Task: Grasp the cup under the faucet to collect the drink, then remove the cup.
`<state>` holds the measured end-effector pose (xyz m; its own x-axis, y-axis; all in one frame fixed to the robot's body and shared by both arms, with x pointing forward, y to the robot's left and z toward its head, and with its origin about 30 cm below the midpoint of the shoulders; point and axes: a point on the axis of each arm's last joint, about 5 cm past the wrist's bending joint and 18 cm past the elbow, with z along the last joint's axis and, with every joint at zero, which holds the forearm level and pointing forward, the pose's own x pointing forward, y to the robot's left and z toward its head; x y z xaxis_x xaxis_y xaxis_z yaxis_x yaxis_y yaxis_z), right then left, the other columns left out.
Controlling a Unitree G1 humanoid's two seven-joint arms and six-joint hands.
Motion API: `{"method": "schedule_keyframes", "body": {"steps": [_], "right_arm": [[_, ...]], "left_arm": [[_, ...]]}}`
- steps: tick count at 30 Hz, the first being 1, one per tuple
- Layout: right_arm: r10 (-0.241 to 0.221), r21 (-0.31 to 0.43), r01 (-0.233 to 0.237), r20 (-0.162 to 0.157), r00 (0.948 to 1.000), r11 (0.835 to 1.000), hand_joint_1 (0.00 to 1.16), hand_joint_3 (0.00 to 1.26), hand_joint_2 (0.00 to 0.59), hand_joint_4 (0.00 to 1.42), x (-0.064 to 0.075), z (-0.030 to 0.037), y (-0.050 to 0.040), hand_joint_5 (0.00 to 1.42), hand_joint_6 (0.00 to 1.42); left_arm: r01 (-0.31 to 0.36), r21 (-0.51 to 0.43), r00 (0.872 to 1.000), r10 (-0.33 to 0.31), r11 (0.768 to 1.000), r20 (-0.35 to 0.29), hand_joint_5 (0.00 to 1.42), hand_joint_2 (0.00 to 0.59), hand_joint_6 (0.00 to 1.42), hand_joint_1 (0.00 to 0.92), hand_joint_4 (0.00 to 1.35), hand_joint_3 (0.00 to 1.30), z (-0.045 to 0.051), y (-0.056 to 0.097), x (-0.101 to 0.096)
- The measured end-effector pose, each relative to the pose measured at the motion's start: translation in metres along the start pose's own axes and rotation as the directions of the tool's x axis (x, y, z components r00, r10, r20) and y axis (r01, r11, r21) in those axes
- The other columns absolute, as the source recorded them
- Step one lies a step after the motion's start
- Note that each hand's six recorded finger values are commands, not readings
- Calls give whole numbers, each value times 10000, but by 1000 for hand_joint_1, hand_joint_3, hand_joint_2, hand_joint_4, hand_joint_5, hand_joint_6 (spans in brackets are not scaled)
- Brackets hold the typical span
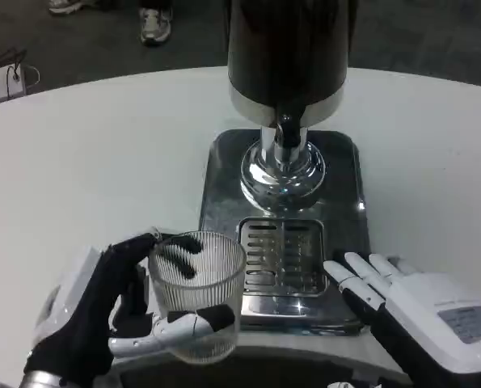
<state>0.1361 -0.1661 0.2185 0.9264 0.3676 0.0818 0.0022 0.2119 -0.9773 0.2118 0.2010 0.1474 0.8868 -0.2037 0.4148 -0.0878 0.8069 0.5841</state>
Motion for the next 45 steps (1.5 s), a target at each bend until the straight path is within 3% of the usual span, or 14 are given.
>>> {"method": "schedule_keyframes", "body": {"steps": [10, 16, 26, 35, 41, 45], "right_arm": [[-128, 13, 128, -205, 9997, 9999, 538, 64, 444, 0, -44, -20, -23, 0, 0], [-173, 61, 175, -259, 9995, 9998, 539, 64, 444, 0, -52, -38, -34, 0, 0], [-216, 73, 219, -345, 9992, 9997, 540, 64, 444, 0, -64, -65, -49, 0, 0], [-150, 101, 158, -708, 9974, 9998, 540, 64, 444, 0, -133, -98, -47, 0, 0], [-42, 177, 58, -896, 9960, 9998, 540, 64, 444, 0, -181, -108, -29, 0, 1], [-85, 202, 104, -954, 9954, 9997, 541, 64, 444, 0, -195, -108, -21, 0, 3]], "left_arm": [[-610, 503, 9980, 602, 9969, 168, 1340, 0, 1424, 589, 1148, 980, -114, -47, 442], [-579, 791, 9983, 580, 9952, 12, 1340, 0, 1424, 589, 1148, 977, -203, -116, 596], [-359, 1411, 9955, 230, 9893, 917, 1340, 0, 1424, 589, 1148, 977, -134, -299, 930], [-93, 1782, 9907, -151, 9840, 1353, 1329, 0, 1424, 583, 1135, 976, -46, -402, 1145], [49, 1949, 9865, -366, 9808, 1593, 1196, 0, 1418, 537, 930, 825, -18, -449, 1188], [99, 2031, 9849, -446, 9791, 1670, 1074, 0, 1385, 417, 716, 664, -11, -462, 1194]]}}
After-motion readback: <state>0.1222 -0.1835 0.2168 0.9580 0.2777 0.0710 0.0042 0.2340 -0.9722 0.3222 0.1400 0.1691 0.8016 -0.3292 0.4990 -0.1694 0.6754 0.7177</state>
